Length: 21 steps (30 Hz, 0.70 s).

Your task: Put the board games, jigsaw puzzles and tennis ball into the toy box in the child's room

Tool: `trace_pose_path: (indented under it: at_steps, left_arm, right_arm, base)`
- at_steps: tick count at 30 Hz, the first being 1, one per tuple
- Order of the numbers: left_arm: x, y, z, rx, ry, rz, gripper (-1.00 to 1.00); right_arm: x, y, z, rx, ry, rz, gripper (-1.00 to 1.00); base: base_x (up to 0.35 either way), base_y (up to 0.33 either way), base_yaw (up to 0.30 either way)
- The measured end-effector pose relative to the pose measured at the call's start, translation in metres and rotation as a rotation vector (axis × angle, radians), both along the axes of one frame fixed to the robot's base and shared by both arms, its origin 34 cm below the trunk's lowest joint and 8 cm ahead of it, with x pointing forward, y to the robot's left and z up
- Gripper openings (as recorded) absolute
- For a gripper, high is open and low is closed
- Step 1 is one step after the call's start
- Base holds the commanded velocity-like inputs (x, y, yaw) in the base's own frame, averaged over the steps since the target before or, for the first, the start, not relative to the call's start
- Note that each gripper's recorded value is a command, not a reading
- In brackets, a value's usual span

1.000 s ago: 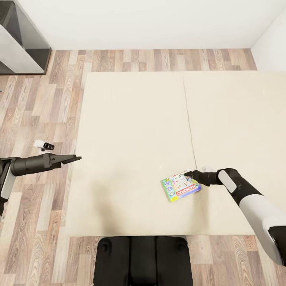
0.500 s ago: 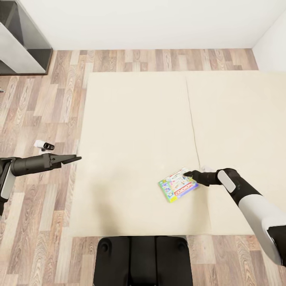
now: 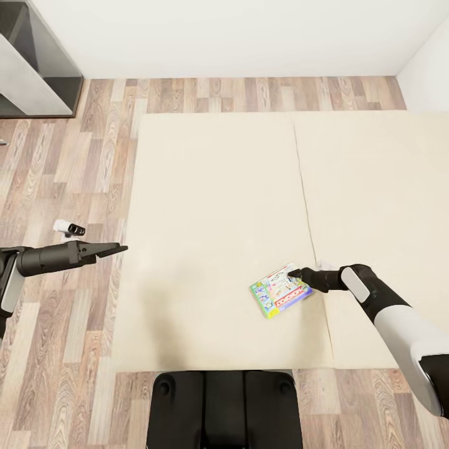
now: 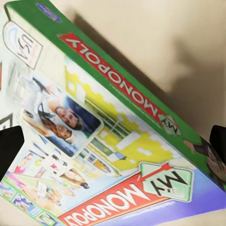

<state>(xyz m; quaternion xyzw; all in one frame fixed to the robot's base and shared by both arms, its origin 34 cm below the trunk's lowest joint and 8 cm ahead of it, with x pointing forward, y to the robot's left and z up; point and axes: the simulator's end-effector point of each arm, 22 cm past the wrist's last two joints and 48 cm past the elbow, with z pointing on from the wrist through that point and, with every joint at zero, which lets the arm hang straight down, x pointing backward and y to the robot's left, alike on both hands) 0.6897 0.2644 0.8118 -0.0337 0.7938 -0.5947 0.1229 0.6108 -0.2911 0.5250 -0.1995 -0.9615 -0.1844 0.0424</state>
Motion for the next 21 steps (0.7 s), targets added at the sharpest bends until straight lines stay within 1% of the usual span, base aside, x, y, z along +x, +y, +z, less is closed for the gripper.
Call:
trace_pose_path:
  at_steps: [10,14,17,19,21]
  left_arm:
    - [-0.001,0.0,0.0,0.0,0.001,-0.001,1.0]
    - [0.0,0.0,0.0,0.0,0.001,-0.001,1.0]
    - [0.0,0.0,0.0,0.0,0.001,0.0,1.0]
    - [0.0,0.0,-0.001,0.0,0.002,-0.001,1.0]
    - [0.0,0.0,-0.001,0.0,0.002,-0.001,1.0]
  right_arm:
    - [0.0,0.0,0.0,0.002,0.0,-0.001,1.0]
    - [0.001,0.012,0.001,0.026,0.0,-0.006,1.0]
    - [0.002,0.029,0.001,0.059,0.001,-0.017,1.0]
    - [0.001,0.033,0.001,0.074,0.006,-0.034,1.0]
    - [-0.003,0.032,0.0,0.076,0.018,-0.043,1.0]
  base:
    - [0.0,0.0,0.0]
    - [0.0,0.0,0.0]
    - [0.0,0.0,0.0]
    - [0.0,0.0,0.0]
    - [0.0,0.0,0.0]
